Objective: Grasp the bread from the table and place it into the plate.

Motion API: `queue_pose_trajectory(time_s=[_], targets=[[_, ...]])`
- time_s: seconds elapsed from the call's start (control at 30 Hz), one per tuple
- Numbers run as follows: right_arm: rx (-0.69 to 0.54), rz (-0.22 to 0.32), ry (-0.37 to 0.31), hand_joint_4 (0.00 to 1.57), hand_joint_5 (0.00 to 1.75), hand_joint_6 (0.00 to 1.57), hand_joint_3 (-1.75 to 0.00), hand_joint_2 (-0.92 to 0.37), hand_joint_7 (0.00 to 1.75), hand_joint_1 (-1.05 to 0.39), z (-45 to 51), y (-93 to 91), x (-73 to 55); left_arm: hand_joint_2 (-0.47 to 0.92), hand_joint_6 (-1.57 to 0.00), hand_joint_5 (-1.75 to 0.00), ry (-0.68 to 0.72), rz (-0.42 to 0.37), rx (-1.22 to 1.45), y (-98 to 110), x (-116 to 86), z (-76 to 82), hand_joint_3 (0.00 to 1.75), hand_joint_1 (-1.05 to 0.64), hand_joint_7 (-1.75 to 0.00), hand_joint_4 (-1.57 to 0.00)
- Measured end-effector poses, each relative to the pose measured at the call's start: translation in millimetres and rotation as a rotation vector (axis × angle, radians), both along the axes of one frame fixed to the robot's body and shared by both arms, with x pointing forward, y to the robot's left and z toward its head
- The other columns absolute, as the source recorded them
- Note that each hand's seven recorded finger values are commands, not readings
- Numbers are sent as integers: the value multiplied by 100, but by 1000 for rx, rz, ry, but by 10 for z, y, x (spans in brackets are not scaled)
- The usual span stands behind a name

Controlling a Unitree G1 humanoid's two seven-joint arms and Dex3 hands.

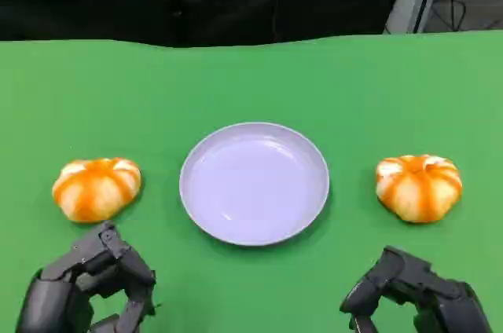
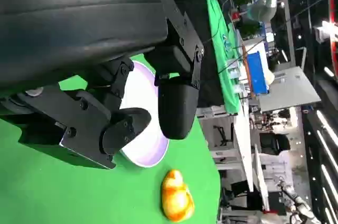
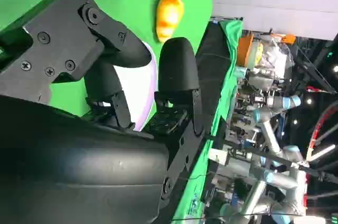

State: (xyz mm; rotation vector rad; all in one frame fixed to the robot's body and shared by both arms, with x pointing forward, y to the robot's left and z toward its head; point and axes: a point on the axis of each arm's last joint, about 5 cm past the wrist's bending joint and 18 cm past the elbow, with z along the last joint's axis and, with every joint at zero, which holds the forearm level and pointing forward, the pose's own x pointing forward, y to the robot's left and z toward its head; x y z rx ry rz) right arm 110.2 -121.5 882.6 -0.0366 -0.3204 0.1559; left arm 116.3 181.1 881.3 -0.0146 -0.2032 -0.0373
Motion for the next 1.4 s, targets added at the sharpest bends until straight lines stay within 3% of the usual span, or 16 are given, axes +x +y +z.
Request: queue_pose_trajectory(time_s=[0.5,0.67,0.8,0.87,1.0,1.07,1.17,1.27,1.4], targets=[[-1,1,-3,69,162,76,-126,-37,134,-9,0,1,1,66,-68,-175,0,0,-1,2,0,0,90,3,-160,-75],[-7,-2,-8,70,161,76,-126,-36,134,-8,1,5,1,64,-70,-170,-12,5,-13,9,25,-5,98,7,-151,-73],[-7,-2,-13,70,162,76,-126,-36,134,-10,4,17,0,67,-65,-143,-27,-11,-54,25,58,-9,85,-2,-118,-62],[-4,-2,-13,70,162,77,-127,-35,134,-9,4,25,-1,70,-65,-117,-35,-21,-42,49,89,-1,71,-9,-85,-61],[-11,-4,-14,70,161,77,-128,-35,134,-9,4,33,-3,72,-62,-105,-40,-32,117,121,158,56,62,-12,-68,-58],[-11,-5,-13,69,162,76,-126,-36,134,-9,3,34,-6,87,-56,-71,-31,-38,154,123,176,72,26,-18,-32,-53],[-9,-1,-13,69,162,75,-125,-37,134,-9,5,41,-9,91,-57,-61,34,-63,324,218,252,165,16,-19,-21,-52],[-6,-2,-10,68,161,75,-125,-38,134,-10,3,41,-15,92,-43,-46,38,-65,398,228,308,242,7,-39,-8,-37],[-1,1,2,68,162,75,-125,-37,134,-10,-1,45,-20,92,-36,-32,89,-59,708,324,519,397,3,-47,-2,-24]])
